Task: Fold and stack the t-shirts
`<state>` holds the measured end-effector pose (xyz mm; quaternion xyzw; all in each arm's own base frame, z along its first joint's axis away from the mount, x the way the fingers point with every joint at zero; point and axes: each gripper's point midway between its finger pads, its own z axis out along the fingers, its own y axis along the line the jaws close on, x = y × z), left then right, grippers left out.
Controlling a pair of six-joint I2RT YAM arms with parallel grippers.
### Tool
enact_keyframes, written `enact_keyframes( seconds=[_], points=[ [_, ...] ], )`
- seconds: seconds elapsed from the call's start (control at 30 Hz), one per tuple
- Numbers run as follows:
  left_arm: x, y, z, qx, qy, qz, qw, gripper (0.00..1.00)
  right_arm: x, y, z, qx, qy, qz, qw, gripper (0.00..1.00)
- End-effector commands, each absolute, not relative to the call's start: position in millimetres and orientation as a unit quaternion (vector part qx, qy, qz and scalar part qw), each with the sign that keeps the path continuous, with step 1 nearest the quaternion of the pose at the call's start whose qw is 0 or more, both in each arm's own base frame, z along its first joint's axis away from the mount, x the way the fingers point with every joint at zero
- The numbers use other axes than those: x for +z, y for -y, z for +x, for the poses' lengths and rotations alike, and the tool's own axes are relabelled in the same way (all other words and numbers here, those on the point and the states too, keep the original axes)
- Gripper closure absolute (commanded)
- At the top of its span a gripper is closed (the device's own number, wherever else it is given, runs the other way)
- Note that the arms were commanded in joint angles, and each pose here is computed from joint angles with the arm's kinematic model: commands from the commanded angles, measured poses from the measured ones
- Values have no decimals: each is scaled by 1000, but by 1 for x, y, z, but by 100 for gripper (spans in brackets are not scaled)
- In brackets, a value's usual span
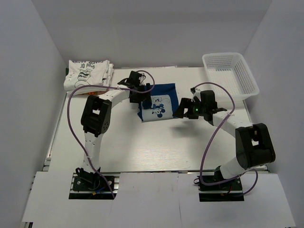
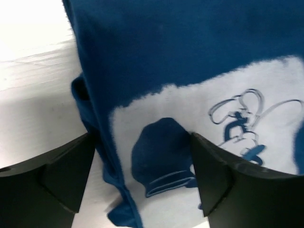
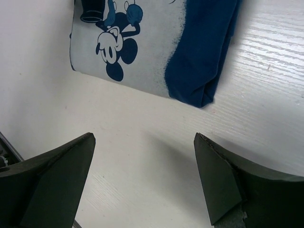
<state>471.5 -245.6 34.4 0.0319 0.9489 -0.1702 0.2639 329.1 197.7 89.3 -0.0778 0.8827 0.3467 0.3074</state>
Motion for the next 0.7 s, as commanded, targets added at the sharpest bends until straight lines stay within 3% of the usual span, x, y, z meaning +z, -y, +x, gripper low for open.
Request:
enact_keyframes(
  seconds=[0.0,0.07,0.17,0.2,0.3,0.33,0.4,0.67],
  points=[
    [27,246,459,-171,-956,42,237,13,103,-191,331,330,-877,-88,339,10],
    [13,251,446,-183,-956,50,222,16,104,-189,331,324,-877,-87,343,10],
    [5,257,437,-207,-954,53,210,32,108,-185,332,316,-876,-83,356,10],
    [0,258,435,-209,-955,54,203,43,107,-185,330,315,-876,-85,355,10],
    [-2,265,447,-215,-952,56,208,62,110,-182,331,311,-873,-83,367,10],
    [-3,266,448,-215,-953,55,206,81,112,-181,332,309,-871,-83,371,10],
    [9,263,467,-196,-951,49,233,100,111,-178,332,301,-874,-83,373,10],
    [97,223,510,-70,-924,114,359,100,107,-172,334,281,-877,-81,381,10]
  ],
)
